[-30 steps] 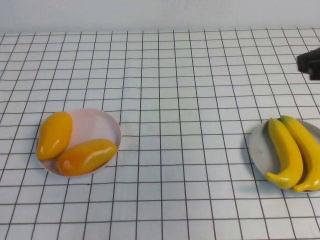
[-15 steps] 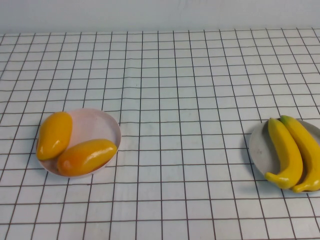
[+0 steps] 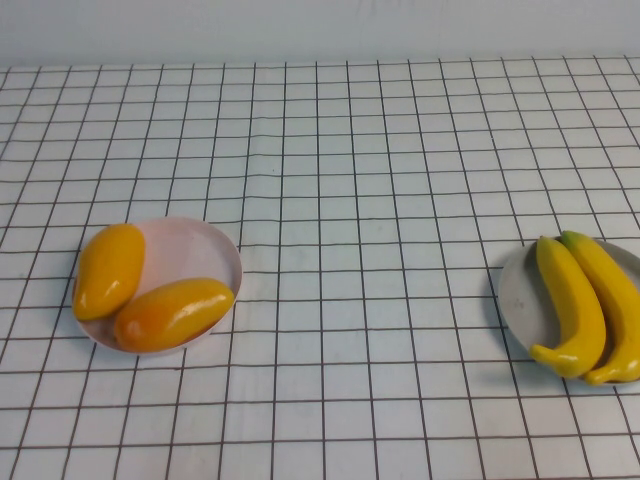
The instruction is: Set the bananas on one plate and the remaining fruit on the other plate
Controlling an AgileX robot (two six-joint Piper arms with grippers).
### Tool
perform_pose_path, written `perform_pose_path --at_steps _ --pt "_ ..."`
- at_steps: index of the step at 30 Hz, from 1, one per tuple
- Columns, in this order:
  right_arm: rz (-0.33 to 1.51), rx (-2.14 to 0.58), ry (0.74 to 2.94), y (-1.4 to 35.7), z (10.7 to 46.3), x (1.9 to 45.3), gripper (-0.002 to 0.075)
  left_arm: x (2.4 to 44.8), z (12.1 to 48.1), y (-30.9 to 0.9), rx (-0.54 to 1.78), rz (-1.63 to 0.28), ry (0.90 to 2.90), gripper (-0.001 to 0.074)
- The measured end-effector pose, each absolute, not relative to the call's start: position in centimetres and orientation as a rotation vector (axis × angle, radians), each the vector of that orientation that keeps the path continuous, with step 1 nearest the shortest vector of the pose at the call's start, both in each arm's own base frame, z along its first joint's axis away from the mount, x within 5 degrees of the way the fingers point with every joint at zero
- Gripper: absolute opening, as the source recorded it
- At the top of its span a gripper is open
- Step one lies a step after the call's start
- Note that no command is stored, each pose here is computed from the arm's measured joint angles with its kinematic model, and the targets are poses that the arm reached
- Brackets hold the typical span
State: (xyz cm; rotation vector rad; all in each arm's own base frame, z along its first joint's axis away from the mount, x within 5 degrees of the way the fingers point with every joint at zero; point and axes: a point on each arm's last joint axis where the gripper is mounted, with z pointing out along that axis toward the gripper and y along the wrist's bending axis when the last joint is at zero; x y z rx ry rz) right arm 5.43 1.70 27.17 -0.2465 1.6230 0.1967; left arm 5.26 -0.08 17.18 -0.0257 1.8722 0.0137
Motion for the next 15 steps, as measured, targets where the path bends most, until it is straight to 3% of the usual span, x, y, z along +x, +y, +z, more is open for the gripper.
perform_pose_path --at_steps 15 --pt "0.132 -0.086 1.629 0.8 19.5 5.8 -0.0015 5.3 17.2 -0.1 -0.026 0.014 1.872 -0.0001"
